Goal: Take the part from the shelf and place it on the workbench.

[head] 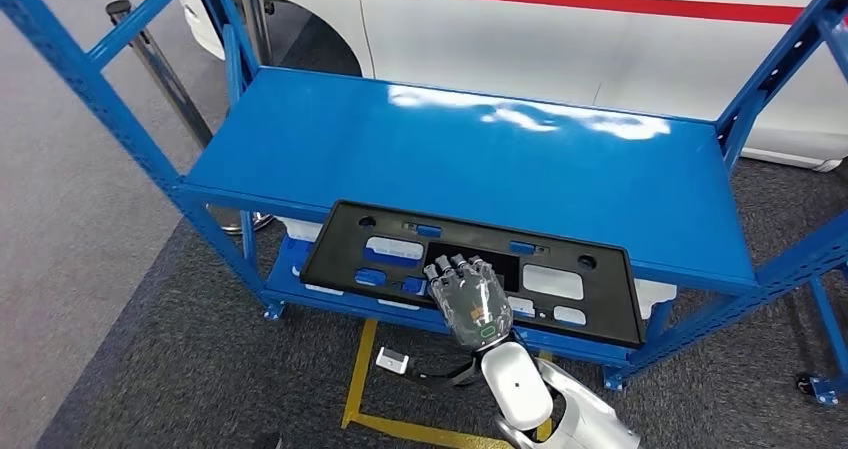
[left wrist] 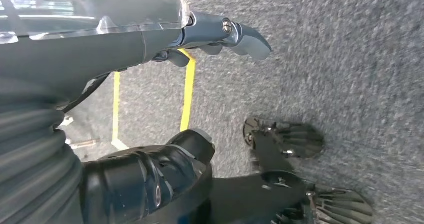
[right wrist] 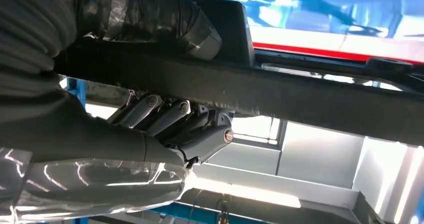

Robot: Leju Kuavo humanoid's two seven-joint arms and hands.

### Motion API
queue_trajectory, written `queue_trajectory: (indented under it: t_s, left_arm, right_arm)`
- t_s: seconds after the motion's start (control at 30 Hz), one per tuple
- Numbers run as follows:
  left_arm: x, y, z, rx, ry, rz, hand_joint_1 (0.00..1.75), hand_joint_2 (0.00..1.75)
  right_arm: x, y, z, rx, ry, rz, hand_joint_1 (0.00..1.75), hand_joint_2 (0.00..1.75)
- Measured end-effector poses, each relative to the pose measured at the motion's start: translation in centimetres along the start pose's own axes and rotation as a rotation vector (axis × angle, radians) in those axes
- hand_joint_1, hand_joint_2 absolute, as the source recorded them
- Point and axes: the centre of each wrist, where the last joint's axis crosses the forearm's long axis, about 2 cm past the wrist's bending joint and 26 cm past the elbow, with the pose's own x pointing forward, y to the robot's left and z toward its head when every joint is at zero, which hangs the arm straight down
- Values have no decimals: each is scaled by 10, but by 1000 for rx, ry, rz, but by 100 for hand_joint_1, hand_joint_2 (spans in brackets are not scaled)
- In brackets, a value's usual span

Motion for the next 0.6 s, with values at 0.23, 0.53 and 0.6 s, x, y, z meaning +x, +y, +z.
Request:
queue_trajectory:
  t_s: [0.23,0.53,0.6]
  left_arm:
    - [-1,-3,1,-5,3,1,0,175]
    - [-1,-3,1,-7,3,8,0,175]
    - [-2,-3,1,-7,6,10,0,175]
  right_arm:
    - [1,2,1,7,8,2,166,175]
    - [1,3,1,10,13,4,166,175]
    - [1,4,2,12,11,4,166,175]
